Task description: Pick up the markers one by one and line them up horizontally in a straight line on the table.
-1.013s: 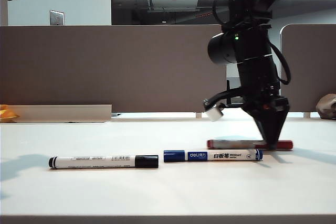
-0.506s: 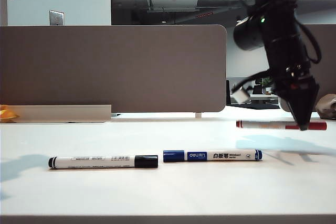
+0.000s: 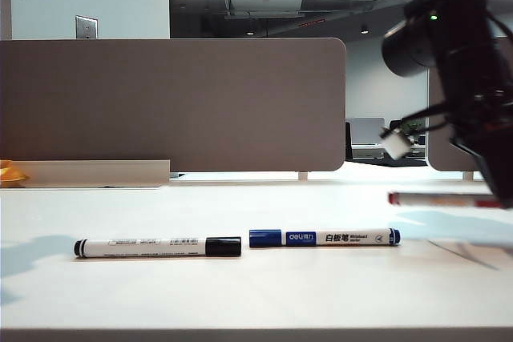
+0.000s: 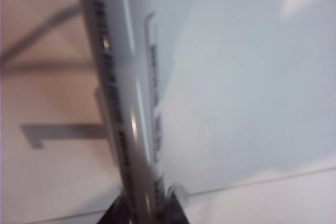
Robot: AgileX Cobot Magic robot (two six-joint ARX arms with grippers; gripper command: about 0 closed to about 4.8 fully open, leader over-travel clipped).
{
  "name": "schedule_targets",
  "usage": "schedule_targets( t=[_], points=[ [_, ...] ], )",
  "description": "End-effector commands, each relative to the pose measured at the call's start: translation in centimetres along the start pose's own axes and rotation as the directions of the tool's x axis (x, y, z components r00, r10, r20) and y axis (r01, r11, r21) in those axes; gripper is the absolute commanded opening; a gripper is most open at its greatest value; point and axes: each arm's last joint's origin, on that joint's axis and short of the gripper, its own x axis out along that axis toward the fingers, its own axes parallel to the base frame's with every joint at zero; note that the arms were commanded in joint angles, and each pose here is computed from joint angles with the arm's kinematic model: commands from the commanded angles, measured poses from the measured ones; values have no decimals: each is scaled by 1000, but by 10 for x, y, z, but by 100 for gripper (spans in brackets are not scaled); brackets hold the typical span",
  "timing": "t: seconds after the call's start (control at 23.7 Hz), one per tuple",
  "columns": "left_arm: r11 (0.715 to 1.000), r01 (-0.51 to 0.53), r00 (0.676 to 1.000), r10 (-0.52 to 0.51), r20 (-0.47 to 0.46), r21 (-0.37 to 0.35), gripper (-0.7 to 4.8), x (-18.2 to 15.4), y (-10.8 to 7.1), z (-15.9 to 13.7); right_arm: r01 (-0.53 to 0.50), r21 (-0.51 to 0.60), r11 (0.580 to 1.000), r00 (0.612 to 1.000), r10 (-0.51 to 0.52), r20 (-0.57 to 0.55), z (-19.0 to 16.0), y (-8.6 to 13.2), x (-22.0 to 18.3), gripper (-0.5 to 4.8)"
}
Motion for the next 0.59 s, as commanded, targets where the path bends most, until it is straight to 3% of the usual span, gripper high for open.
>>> schedule_targets(
  t=[0.04, 0.17, 0.59],
  points=[
    [999, 30, 999, -31, 39, 13, 52, -1, 0, 3, 11, 4, 1000, 1000, -11, 16, -8, 15, 5, 85],
    [999, 39, 998, -39, 42, 13, 52, -1, -1, 3, 37, 8, 999, 999, -38, 34, -14, 22, 4, 85],
    [999, 39, 998, -40, 40, 19, 52, -1, -1, 3, 41, 11, 999, 995, -42, 88, -9, 18, 8, 86]
  ],
)
